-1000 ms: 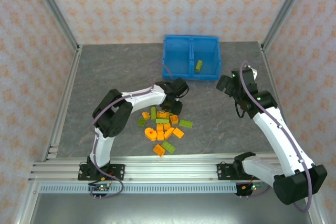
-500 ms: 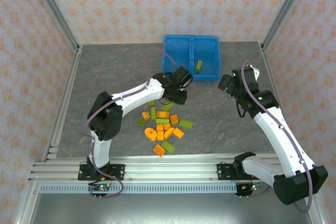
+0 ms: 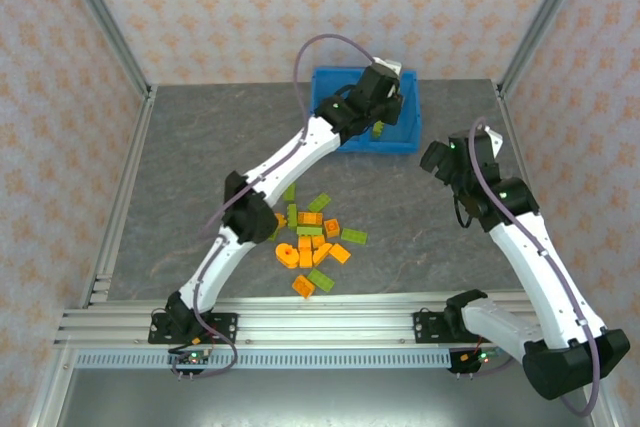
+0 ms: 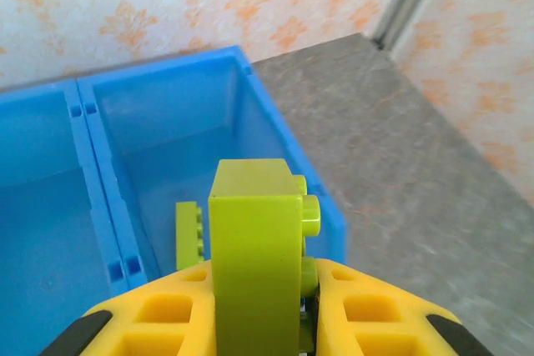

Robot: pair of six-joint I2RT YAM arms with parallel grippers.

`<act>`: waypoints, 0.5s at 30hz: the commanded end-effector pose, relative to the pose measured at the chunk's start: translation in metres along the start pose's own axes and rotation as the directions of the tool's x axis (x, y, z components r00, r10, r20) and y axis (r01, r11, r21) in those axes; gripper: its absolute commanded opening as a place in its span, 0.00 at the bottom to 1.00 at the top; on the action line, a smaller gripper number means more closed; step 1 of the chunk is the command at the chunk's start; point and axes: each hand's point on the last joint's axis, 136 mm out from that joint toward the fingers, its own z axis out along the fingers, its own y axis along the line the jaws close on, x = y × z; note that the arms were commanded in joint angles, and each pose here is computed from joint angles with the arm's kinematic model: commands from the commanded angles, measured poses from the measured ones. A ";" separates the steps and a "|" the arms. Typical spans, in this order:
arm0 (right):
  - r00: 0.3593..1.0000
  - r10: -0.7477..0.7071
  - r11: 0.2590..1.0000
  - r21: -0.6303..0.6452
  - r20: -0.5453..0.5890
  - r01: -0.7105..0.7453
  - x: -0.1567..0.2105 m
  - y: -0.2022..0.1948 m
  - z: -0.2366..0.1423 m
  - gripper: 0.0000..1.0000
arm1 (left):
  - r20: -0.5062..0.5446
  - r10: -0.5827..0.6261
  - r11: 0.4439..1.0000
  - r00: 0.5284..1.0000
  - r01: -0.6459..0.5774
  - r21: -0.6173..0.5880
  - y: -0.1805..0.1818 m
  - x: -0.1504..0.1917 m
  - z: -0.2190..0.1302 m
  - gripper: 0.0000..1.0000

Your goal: Sort the legos into containers by color

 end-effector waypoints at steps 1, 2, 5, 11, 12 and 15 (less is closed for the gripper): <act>1.000 0.003 1.000 0.012 0.026 -0.004 -0.007 -0.009 -0.019 0.99 | 0.018 -0.008 0.998 1.000 0.009 -0.060 0.023 0.007 0.027 0.16; 1.000 0.001 1.000 0.017 0.025 -0.001 -0.005 -0.011 -0.020 0.99 | 0.024 -0.001 0.999 1.000 0.002 -0.054 0.022 0.009 0.033 0.16; 1.000 0.000 1.000 0.029 0.027 -0.001 -0.001 -0.018 -0.022 0.99 | 0.031 0.011 0.999 0.999 -0.010 -0.033 0.018 0.017 0.046 0.17; 1.000 0.015 1.000 0.023 0.016 -0.015 0.006 -0.020 -0.021 0.99 | 0.066 -0.009 0.999 0.998 0.011 -0.043 0.019 0.019 0.059 0.19; 1.000 0.016 1.000 0.023 0.013 -0.017 0.006 -0.020 -0.021 0.99 | 0.073 -0.012 0.998 0.997 0.016 -0.054 0.021 0.019 0.061 0.19; 1.000 0.016 1.000 0.020 0.012 -0.016 0.006 -0.020 -0.023 0.99 | 0.096 -0.022 0.995 0.995 0.032 -0.097 0.028 0.020 0.067 0.23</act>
